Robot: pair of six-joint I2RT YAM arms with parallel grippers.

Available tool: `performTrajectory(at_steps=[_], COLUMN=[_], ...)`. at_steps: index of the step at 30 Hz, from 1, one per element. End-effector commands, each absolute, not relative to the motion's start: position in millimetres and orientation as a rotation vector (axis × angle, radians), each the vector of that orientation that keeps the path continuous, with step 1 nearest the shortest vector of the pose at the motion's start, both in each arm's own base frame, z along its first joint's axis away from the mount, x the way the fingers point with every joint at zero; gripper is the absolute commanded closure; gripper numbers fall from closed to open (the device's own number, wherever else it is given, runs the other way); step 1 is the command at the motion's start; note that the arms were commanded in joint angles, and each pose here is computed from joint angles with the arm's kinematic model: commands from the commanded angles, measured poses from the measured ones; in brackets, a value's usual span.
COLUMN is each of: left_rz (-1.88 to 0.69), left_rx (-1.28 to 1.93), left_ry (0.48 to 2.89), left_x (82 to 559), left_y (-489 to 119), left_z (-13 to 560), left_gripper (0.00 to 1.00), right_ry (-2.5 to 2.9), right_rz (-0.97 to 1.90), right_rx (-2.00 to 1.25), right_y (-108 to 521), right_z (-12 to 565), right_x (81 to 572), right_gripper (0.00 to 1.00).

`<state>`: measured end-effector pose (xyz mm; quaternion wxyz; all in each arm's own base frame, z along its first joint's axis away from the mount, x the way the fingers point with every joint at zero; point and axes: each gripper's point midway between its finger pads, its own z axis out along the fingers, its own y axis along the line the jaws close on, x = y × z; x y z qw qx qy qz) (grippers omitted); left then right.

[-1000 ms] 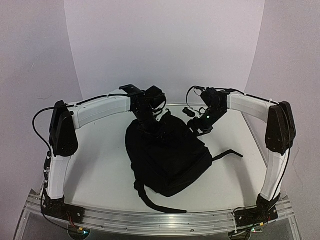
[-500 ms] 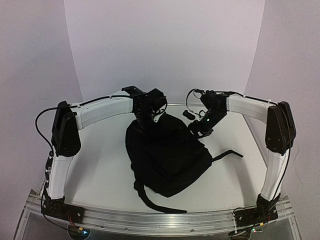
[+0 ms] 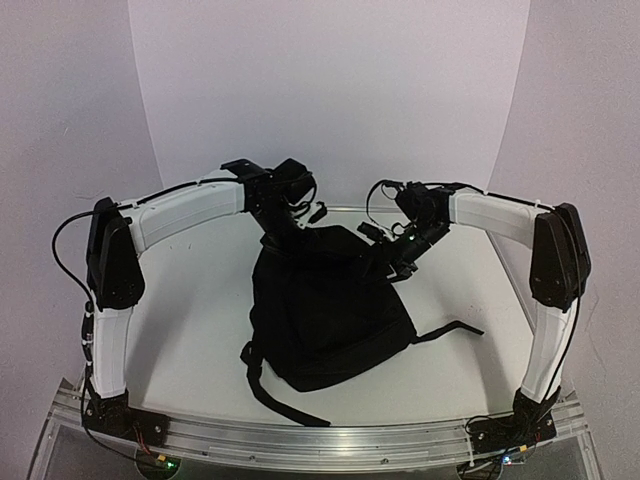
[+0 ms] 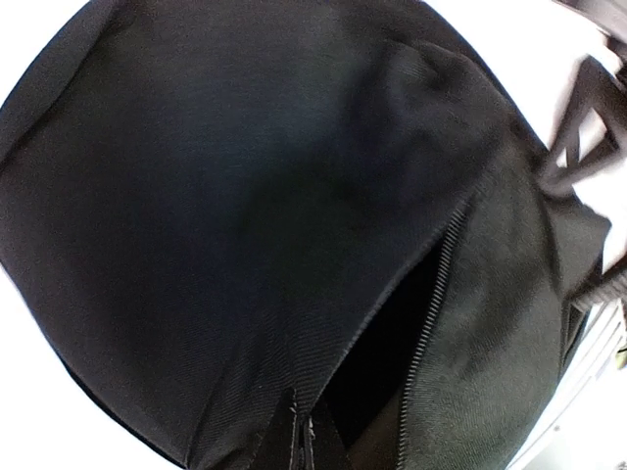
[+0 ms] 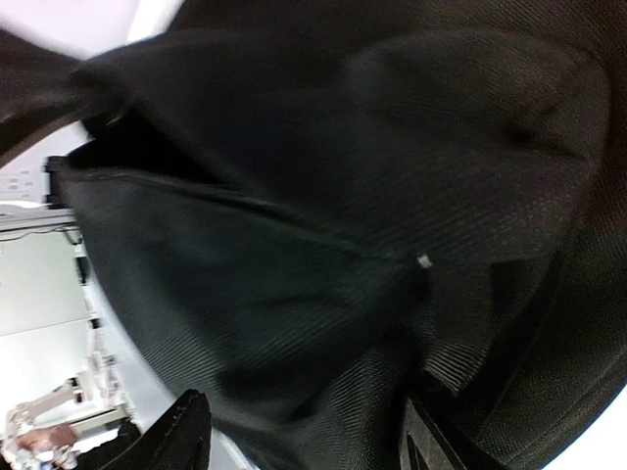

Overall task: Pack the student bag
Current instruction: Adjust the student bag at the center of the board, then zip the student bag at the center of the board.

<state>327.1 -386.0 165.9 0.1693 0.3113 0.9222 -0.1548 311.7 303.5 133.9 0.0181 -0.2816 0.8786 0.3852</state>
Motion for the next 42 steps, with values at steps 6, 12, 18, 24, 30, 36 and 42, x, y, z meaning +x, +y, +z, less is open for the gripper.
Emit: performTrajectory(at_steps=[6,12,18,24,30,36,42], left_rz=[-0.549,-0.649,-0.675,-0.777,-0.937,-0.987,-0.914], left_rx=[0.864,0.811,0.939,0.838,0.761,0.688,0.640], left_ry=[2.444,2.323,2.249,2.302,2.387,2.512,2.677], left_x=[354,357,349,359,341,314,288], left_y=[-340,-362,-408,-432,-453,-445,-419], left_z=[230,273,282,269,258,231,188], left_gripper=[0.69,0.48,0.46,0.47,0.47,0.51,0.54], right_ry=[2.527,2.559,2.555,2.567,2.579,2.650,2.628], right_rz=[1.402,1.258,1.275,1.365,1.350,1.304,1.366], right_rx=[-0.780,-0.657,-0.668,-0.681,-0.687,-0.647,-0.697], right_y=[301,266,270,277,286,294,319], right_z=[214,204,198,179,157,119,113], right_x=[329,363,371,367,373,388,384], right_gripper=[0.32,0.30,0.35,0.38,0.36,0.35,0.36])
